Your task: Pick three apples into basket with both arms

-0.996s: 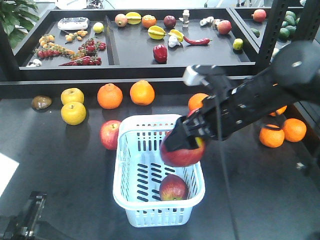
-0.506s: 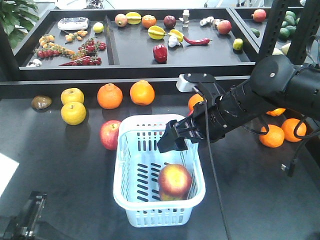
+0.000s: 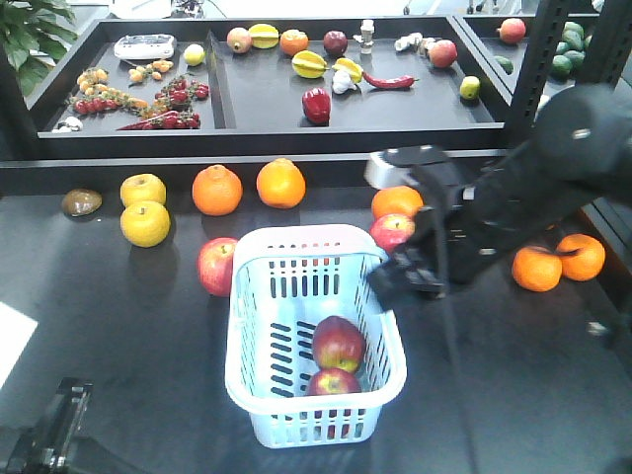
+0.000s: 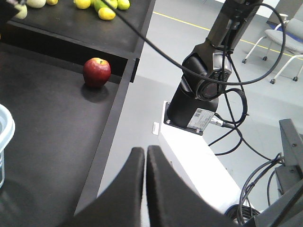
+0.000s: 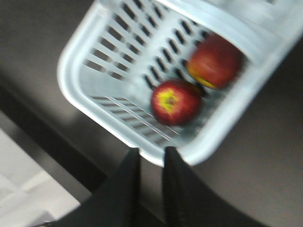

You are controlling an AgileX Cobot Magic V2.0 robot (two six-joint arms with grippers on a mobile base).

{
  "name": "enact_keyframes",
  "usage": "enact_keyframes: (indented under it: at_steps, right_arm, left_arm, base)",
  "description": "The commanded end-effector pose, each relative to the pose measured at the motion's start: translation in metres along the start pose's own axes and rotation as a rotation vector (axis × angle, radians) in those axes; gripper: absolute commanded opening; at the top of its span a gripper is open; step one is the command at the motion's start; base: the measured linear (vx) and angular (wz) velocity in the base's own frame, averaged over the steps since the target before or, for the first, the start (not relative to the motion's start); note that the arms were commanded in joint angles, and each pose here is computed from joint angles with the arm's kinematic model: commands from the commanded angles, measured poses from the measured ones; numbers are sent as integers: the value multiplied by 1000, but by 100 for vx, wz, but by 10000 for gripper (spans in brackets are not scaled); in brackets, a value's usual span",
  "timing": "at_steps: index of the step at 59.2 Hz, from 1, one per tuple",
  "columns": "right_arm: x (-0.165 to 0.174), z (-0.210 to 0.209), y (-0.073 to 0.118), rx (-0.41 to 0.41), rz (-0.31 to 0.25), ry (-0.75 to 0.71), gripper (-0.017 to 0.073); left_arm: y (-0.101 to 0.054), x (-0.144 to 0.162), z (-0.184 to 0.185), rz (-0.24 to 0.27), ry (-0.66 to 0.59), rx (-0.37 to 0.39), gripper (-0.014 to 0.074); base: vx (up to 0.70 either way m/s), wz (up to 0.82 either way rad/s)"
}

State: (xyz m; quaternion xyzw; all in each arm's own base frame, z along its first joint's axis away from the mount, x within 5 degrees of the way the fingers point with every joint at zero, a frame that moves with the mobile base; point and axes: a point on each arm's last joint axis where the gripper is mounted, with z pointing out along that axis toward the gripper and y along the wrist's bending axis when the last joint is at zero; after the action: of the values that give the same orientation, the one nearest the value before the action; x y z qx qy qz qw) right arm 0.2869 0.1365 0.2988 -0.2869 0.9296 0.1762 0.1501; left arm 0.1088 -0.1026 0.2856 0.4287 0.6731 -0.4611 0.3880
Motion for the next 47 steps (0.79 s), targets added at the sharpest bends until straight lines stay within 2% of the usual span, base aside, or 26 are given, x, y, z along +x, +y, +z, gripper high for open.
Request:
enact_keyframes:
  at_steps: [1,8,12,16,24,29,31,37,40,47]
  right_arm:
    - [9,-42,1,169,7,-72,-14]
    - [37,-58,-10,375,76,-57,-9]
    - [61,-61,-24,478,171,-42,-9]
    - [84,-62,-40,545,265,-46,-9]
    - [127,-71,-72,626,454,-77,-8]
    - [148,-84,-95,683,592,-88,4]
    - [157,-89,-104,698,646,-79,15]
    - [182,-96,-126,708,750,-5,82]
    - [192,-95,-135,686,792,26,141]
    - [206,-84,-156,574,915,46,340]
  left_arm:
    - [-15,-4,-3,32,18,148,-6]
    - [-15,-4,-3,32,18,148,-6]
    - [-15,-4,-3,32,18,148,-6]
    - [-15,-4,-3,32,18,148,-6]
    - [-15,-4,-3,32,18,148,-6]
    - [-15,-4,-3,32,18,148,-6]
    - [-15,-4,-3,32,18,148,-6]
    - [-15,-4,-3,32,18,148,-6]
    - [-15,-4,-3,32,18,148,-6]
    - [-15,-4,-3,32,18,148,-6]
  base:
    - [0,0]
    - [0,0]
    - [0,0]
    - [0,0]
    - [0,0]
    - [0,0]
    - [0,0]
    - [0,0]
    - [0,0]
    - [0,0]
